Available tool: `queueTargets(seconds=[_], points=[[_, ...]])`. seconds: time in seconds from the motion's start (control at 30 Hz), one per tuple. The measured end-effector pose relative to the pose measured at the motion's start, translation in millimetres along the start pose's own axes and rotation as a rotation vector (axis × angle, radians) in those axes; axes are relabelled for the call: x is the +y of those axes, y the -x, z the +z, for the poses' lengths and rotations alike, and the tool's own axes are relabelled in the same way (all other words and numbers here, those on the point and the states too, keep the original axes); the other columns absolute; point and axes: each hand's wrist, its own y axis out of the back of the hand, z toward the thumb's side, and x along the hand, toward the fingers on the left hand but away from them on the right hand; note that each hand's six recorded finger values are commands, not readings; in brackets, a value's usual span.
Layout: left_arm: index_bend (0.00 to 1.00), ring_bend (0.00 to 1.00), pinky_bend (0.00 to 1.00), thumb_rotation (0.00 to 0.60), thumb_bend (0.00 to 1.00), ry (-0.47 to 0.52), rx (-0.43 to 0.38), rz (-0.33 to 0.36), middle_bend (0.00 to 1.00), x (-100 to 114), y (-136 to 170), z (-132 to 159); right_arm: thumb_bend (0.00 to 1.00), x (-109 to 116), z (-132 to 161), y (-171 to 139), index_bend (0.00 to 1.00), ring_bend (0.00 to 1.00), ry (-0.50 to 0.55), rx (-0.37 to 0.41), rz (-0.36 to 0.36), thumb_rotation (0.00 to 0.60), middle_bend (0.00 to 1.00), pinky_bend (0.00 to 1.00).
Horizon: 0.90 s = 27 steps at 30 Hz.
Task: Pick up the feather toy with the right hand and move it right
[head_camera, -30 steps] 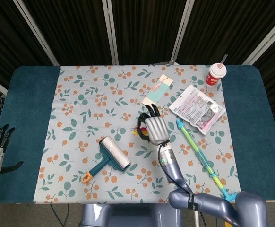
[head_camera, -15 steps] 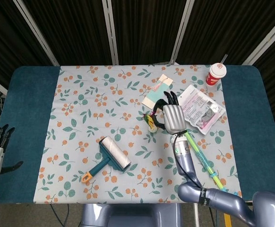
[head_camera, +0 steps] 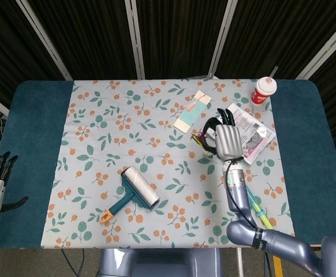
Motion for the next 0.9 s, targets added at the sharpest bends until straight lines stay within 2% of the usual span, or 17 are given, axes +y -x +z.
queueTargets(seconds=[0.37,0.9], points=[[0.06,0.00,0.00,0.556,0.13,0.001,0.000,0.000,0.00,0.0,-0.1,-0.1,0.40,3.9,-8.8,-3.2,0.62,0.09,0.006,-0.017,-0.006,0.600,0.38,0.00],[0.06,0.00,0.00,0.552,0.13,0.001,0.001,0.000,0.00,0.0,0.0,-0.1,0.40,-4.5,-29.0,-11.7,0.61,0.09,0.011,-0.063,0.024,0.600,0.38,0.00]])
